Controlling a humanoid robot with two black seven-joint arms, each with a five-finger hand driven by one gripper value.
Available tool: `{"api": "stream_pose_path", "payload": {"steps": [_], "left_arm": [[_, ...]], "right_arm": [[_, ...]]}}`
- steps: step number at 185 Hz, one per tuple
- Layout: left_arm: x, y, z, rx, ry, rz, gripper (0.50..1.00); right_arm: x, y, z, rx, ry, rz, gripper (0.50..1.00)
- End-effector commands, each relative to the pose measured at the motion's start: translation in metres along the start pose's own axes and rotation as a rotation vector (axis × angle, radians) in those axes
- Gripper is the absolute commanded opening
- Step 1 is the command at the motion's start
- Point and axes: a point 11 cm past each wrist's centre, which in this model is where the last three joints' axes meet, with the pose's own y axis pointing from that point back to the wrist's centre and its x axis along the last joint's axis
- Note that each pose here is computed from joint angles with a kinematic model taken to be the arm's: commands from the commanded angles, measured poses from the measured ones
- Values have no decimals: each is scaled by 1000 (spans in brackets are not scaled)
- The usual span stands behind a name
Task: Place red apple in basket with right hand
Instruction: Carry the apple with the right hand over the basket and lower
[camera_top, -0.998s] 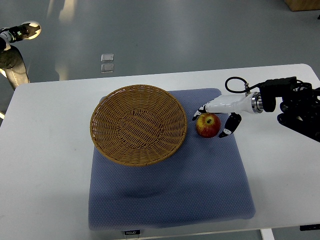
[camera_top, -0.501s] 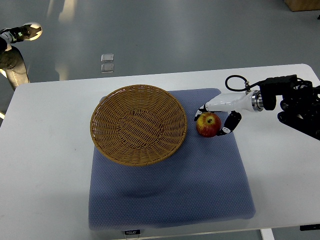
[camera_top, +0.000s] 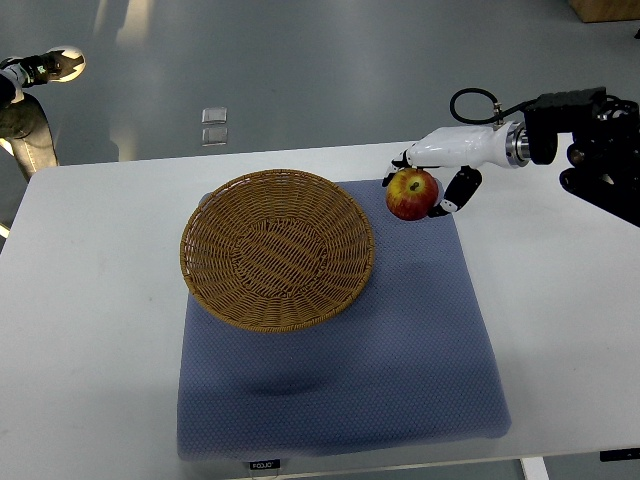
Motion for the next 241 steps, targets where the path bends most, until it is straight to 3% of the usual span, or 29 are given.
{"api": "stream_pose_path", "payload": {"steps": [1,28,63,75,84,95,96,136,196,219,241], "left_arm": [[0,0,0,0,0,0,1000],[0,0,0,0,0,-1,1000],[0,0,0,0,0,-1,1000],[0,0,0,0,0,0,1000],[0,0,0,0,0,0,1000],[0,0,0,0,0,0,1000],[0,0,0,0,0,0,1000],[0,0,0,0,0,-1,1000],[0,0,0,0,0,-1,1000],[0,0,0,0,0,0,1000],[0,0,0,0,0,0,1000]], "right_arm": [[12,2,-1,-1,17,16,674],[32,-2,-11,16,45,35,676],[49,-34,-51,97,79,50,680],[49,-36,-53,100,78,50,682],[49,-57,-74,143,75,45,684],[49,-59,-76,148,76,46,684],[47,-71,-91,177,74,41,684],[34,-105,-124,232,60,23,686],[3,-129,-136,237,16,-19,699],[-2,-132,-133,224,2,-5,756],[-6,-132,-130,214,-3,-6,780]]}}
